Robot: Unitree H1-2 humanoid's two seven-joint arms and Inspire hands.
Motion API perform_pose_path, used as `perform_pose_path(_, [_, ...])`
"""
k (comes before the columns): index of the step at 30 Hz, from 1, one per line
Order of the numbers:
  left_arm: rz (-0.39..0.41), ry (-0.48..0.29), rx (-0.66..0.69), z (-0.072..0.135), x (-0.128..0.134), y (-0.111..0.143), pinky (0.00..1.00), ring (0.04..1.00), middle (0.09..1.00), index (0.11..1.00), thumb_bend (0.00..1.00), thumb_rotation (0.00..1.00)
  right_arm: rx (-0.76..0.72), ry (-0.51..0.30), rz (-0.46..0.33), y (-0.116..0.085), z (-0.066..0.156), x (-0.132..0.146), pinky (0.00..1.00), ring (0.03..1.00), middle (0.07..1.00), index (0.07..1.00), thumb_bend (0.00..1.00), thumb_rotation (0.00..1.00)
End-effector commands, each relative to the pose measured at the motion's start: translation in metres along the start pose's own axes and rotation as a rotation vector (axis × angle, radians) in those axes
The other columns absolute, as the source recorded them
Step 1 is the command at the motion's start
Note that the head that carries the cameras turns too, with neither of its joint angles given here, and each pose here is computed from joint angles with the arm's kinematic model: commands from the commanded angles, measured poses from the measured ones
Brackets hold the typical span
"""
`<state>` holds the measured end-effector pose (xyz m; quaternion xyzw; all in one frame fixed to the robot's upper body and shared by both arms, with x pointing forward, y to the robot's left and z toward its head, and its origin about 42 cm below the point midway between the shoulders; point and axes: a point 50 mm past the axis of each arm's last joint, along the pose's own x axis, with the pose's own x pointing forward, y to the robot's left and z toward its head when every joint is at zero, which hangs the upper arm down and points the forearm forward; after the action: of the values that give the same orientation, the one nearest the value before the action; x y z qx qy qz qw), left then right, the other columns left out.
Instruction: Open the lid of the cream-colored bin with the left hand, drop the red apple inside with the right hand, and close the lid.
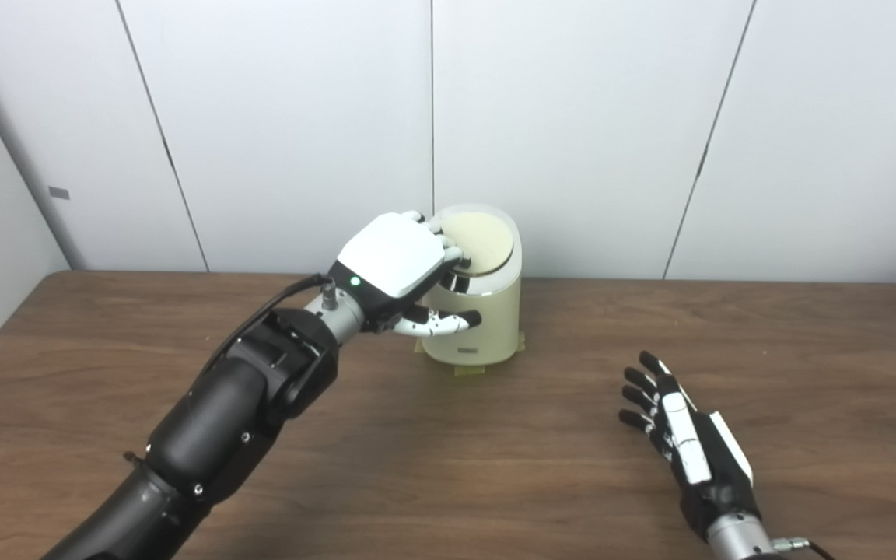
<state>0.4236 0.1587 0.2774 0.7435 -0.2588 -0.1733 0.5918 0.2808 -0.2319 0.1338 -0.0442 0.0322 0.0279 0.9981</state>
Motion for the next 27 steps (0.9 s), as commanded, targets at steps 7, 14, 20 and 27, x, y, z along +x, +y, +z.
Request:
perform_pose_path(7, [0.063, -0.013, 0.055, 0.001, 0.004, 0.010, 0.96, 0.914, 0.868, 0.814, 0.53, 0.90, 0.012, -0.039, 0.012, 0.003, 0.009, 0.002, 0.81, 0.903, 0.911, 0.956, 0.57, 1.00])
perform_pose_path(14, [0.013, 0.005, 0.066, 0.001, 0.008, 0.004, 0.98, 0.941, 0.910, 0.855, 0.51, 0.90, 0.013, -0.041, 0.012, 0.004, 0.011, 0.002, 0.80, 0.904, 0.911, 0.956, 0.56, 1.00])
perform_pose_path(20, [-0.032, 0.011, 0.101, 0.002, 0.007, 0.002, 0.97, 0.949, 0.923, 0.866, 0.52, 0.92, 0.001, -0.044, 0.005, 0.002, 0.010, 0.001, 0.80, 0.902, 0.909, 0.957, 0.56, 1.00])
perform_pose_path(27, [-0.074, 0.007, 0.142, 0.002, 0.006, -0.004, 0.96, 0.933, 0.913, 0.854, 0.53, 0.92, -0.001, -0.044, -0.012, 0.000, 0.010, 0.001, 0.80, 0.896, 0.907, 0.950, 0.57, 1.00])
